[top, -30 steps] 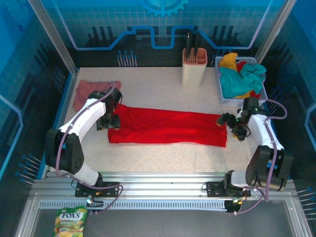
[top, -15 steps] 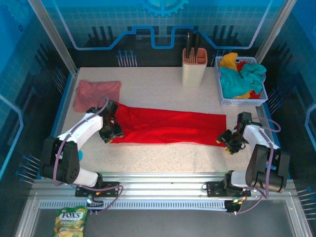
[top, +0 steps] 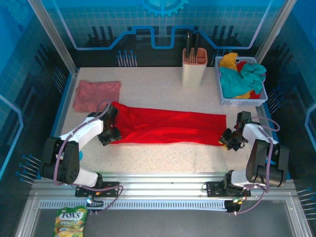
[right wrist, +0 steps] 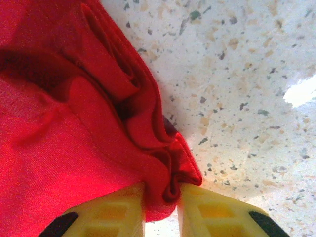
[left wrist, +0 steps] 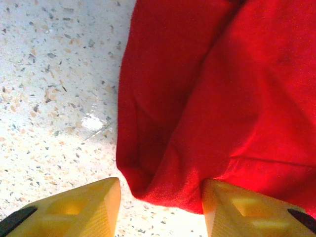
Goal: Fold and stack the t-shirts
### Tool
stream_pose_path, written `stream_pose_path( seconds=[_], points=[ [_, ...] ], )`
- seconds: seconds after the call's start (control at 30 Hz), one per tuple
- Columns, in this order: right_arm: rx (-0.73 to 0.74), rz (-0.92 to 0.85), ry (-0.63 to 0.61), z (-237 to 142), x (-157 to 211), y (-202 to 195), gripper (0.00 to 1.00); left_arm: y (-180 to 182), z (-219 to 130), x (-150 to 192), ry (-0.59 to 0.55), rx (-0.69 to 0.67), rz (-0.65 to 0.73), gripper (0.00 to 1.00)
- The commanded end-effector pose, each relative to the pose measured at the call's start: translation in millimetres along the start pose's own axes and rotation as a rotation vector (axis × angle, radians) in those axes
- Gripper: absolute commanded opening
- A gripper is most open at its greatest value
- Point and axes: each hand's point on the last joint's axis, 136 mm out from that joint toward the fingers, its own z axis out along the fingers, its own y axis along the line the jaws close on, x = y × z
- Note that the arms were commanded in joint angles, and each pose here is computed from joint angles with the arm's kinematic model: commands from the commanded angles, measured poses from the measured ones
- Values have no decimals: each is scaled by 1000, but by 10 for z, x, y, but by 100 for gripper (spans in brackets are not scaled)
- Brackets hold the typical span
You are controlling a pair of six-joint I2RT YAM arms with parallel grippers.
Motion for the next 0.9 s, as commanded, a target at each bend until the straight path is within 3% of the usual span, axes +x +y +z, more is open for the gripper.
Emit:
stream_pose_path(
  seconds=[0.0,0.1,0.33,0.5,0.87],
  points=[
    [24,18,-5,38,-17,-91,20,60,7,-98,-69,-13,-26,42],
    [20,19,-1,51,-29,-92,8,51,36,-163,-98,-17,-32,35],
    [18,18,-2,15,-69,-106,0,11,52,-314,-162,-12,-43,21],
    [-4,27,1,-37,-109,-131,0,13,53,-342,-151,-29,-29,0],
    [-6,81,-25,-243,-244,-306,0,377,-342,-311,-69,-269,64,0]
  ],
)
